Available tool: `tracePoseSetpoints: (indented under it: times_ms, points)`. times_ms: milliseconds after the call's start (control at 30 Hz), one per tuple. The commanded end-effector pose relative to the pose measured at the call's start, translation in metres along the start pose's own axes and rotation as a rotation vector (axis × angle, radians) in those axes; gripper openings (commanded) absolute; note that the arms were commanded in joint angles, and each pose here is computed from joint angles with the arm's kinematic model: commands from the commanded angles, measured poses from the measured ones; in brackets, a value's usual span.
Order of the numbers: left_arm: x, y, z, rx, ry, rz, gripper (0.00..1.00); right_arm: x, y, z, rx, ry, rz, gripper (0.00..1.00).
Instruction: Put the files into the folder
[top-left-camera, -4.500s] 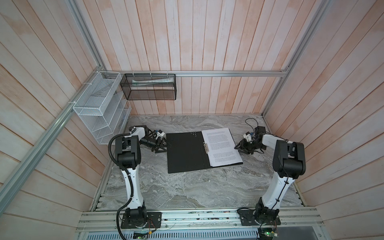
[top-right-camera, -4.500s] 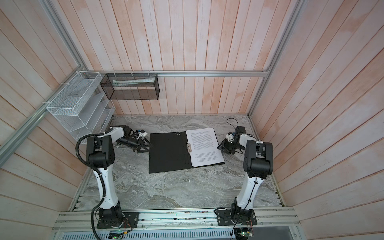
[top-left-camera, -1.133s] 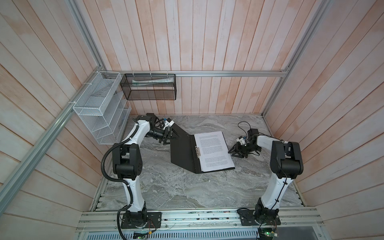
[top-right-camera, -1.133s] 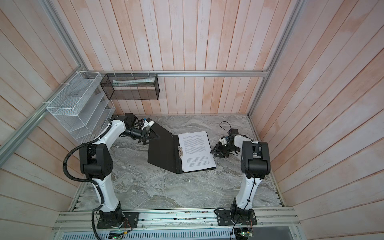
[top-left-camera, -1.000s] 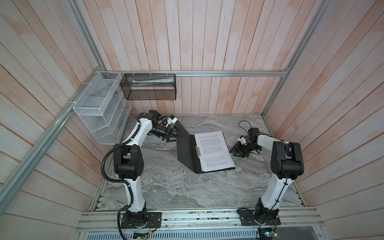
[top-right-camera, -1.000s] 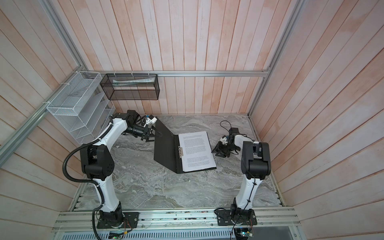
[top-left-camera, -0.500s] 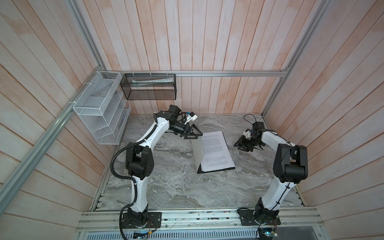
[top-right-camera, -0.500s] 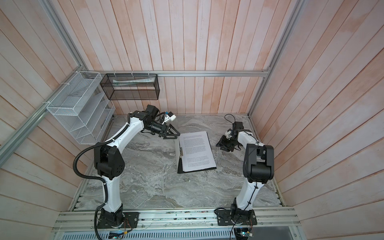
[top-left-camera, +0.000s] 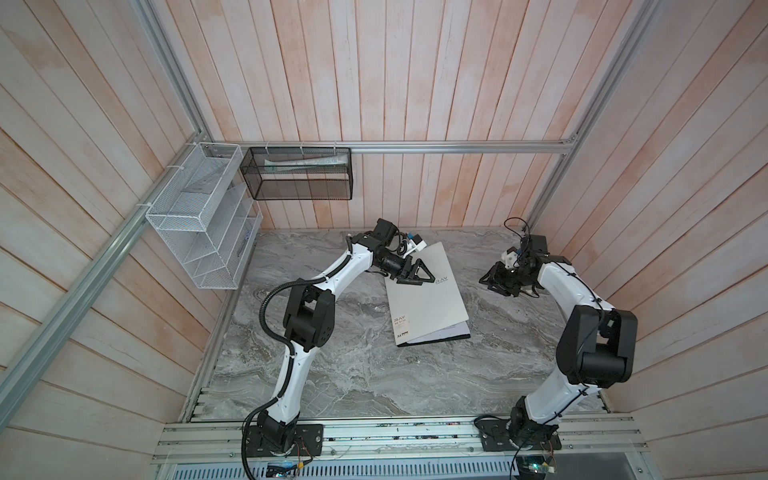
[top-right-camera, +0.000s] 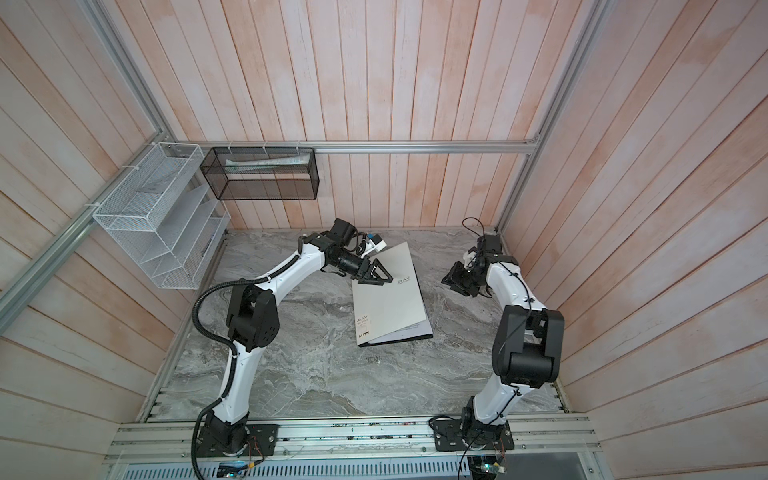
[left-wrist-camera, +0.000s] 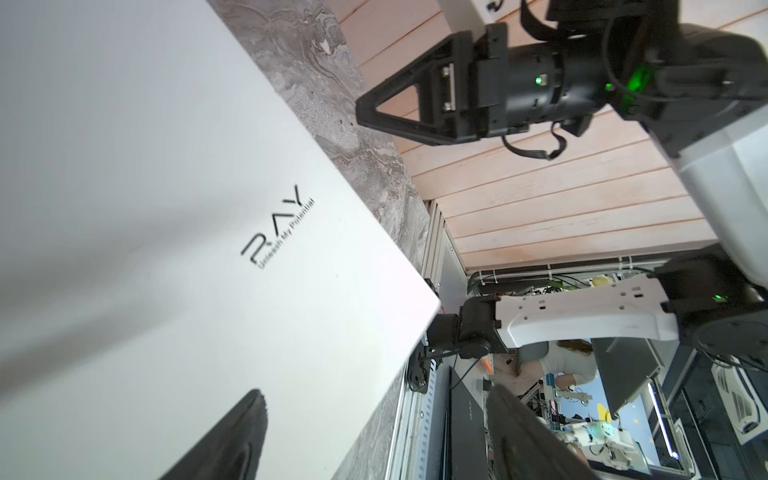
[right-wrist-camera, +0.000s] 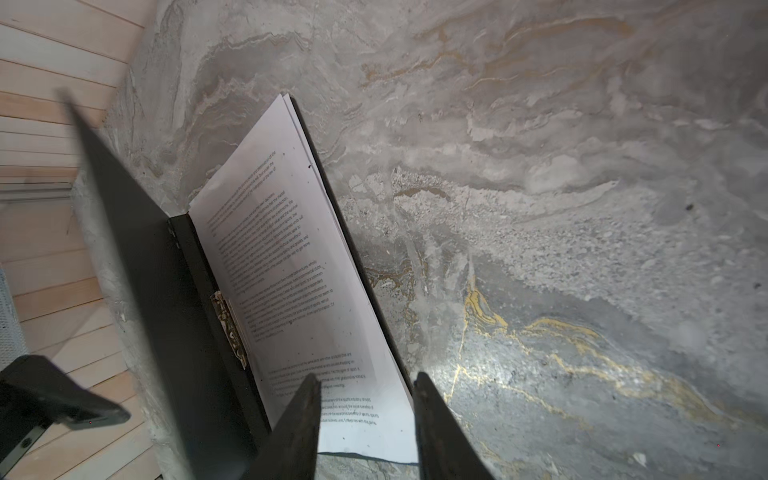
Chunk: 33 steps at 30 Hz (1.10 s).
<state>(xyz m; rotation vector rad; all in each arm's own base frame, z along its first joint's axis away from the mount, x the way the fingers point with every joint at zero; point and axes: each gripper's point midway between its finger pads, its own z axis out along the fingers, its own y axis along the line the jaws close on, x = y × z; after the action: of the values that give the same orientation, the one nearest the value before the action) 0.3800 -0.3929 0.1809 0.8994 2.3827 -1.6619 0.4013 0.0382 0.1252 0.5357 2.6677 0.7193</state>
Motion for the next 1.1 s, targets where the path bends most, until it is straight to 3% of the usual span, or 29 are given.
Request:
tracePoseSetpoints:
  times_ms: [0, 233, 333, 433, 567, 633, 800, 967, 1067]
  points:
    - [-0.01, 0.015, 0.013, -0.035, -0.027, 0.025, 0.85, 0.0, 0.001, -0.01, 0.017, -0.008, 0.011, 0.39]
    - [-0.002, 0.045, 0.03, -0.097, -0.011, 0.004, 0.85, 0.011, 0.014, -0.002, -0.082, -0.014, 0.001, 0.37]
    - [-0.005, 0.04, 0.019, -0.159, -0.02, 0.053, 0.85, 0.022, 0.017, 0.007, -0.086, 0.022, -0.03, 0.36]
    - [-0.005, 0.033, -0.006, -0.284, -0.053, 0.129, 0.87, 0.023, 0.014, 0.011, -0.056, -0.019, -0.064, 0.35]
    - [0.006, 0.034, -0.062, -0.572, -0.154, 0.24, 0.97, 0.004, 0.022, -0.004, -0.045, -0.207, -0.175, 0.39]
    - [0.015, 0.037, -0.098, -0.65, -0.239, 0.225, 1.0, -0.009, 0.03, -0.017, -0.061, -0.313, -0.236, 0.97]
    - [0.047, 0.057, -0.203, -0.723, -0.486, 0.071, 1.0, -0.029, 0.043, -0.047, -0.06, -0.569, -0.434, 0.98]
    - [0.108, 0.09, -0.289, -0.795, -0.73, 0.006, 1.0, -0.02, 0.023, -0.093, 0.027, -1.012, -0.595, 0.98]
    - [0.144, 0.102, -0.316, -0.897, -0.831, 0.063, 1.0, -0.012, 0.002, -0.094, 0.153, -1.041, -0.645, 0.98]
